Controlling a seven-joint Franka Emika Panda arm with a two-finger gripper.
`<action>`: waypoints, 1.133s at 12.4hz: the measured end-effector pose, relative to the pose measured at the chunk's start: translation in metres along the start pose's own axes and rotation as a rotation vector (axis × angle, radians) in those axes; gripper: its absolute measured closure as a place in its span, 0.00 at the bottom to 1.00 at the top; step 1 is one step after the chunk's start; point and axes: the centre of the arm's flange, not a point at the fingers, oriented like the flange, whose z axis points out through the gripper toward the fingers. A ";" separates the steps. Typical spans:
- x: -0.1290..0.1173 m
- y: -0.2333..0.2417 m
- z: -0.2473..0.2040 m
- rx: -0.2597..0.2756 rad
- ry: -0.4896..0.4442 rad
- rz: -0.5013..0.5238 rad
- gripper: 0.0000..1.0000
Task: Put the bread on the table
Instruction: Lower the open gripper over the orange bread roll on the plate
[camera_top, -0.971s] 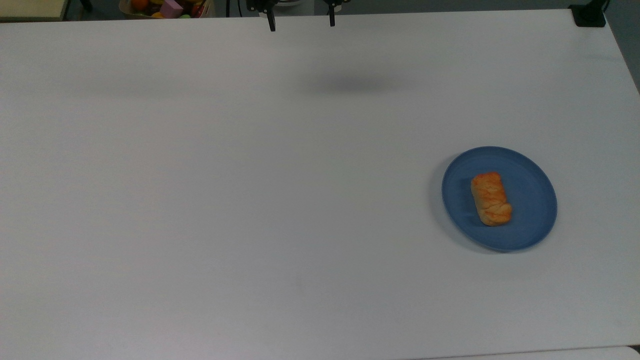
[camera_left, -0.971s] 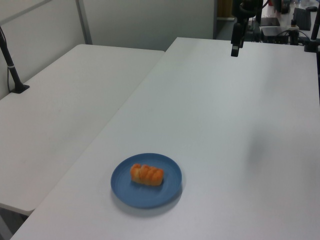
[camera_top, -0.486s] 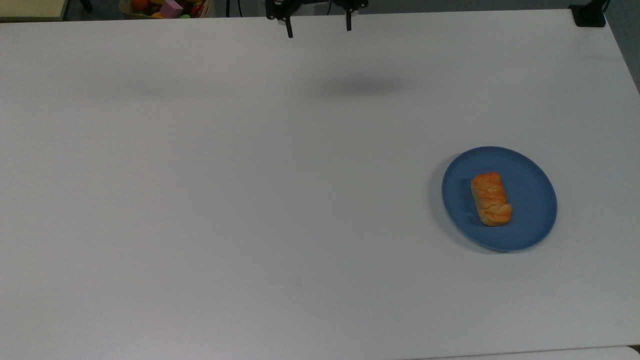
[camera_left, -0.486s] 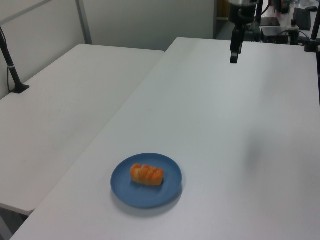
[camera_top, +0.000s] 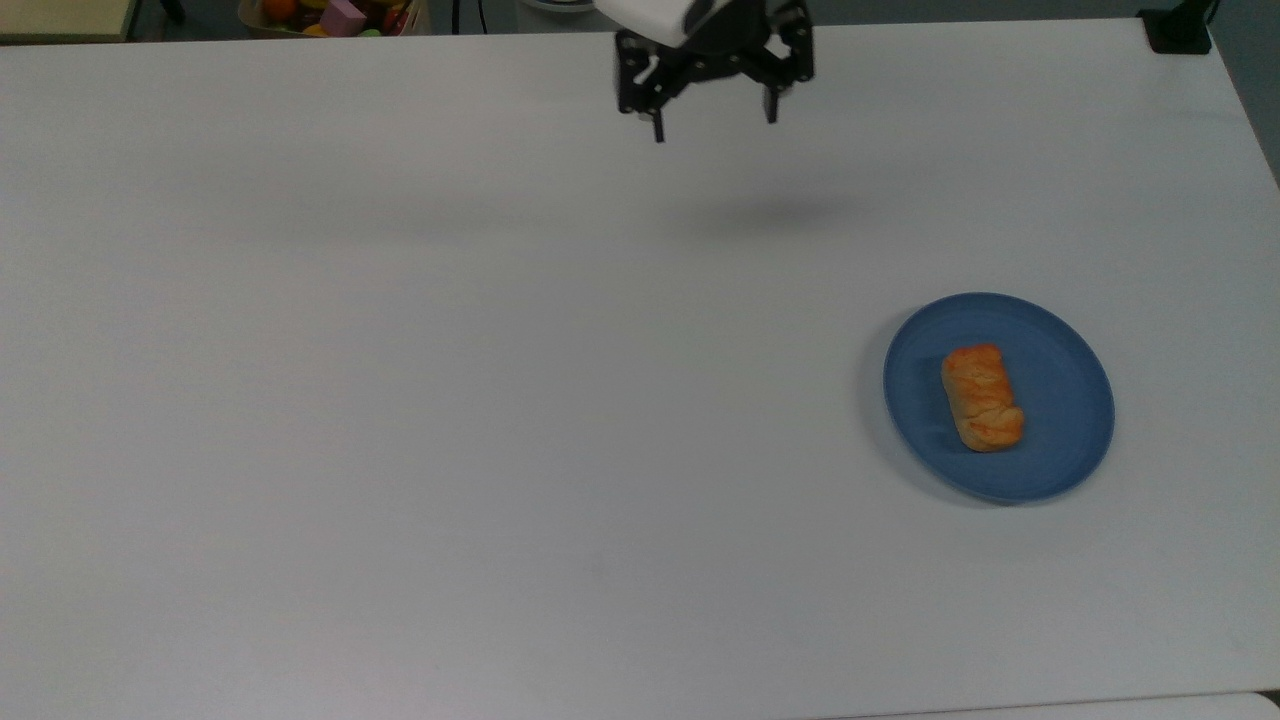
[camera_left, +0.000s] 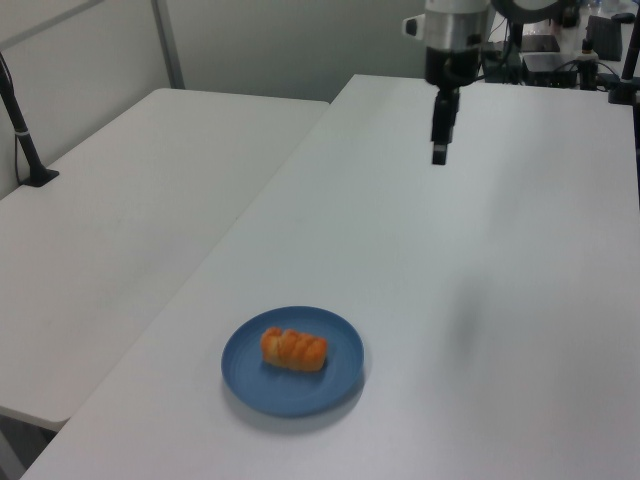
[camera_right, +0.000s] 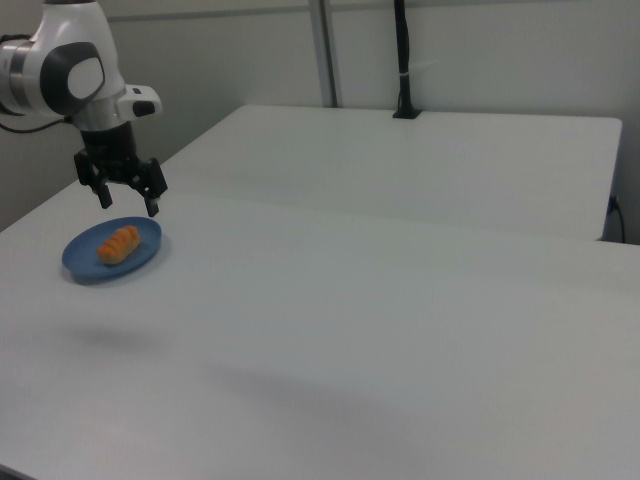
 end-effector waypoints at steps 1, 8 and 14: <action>0.008 -0.013 0.002 0.002 0.005 0.004 0.00; 0.072 -0.131 0.062 0.030 0.146 0.021 0.00; 0.095 -0.191 0.146 0.035 0.294 0.047 0.00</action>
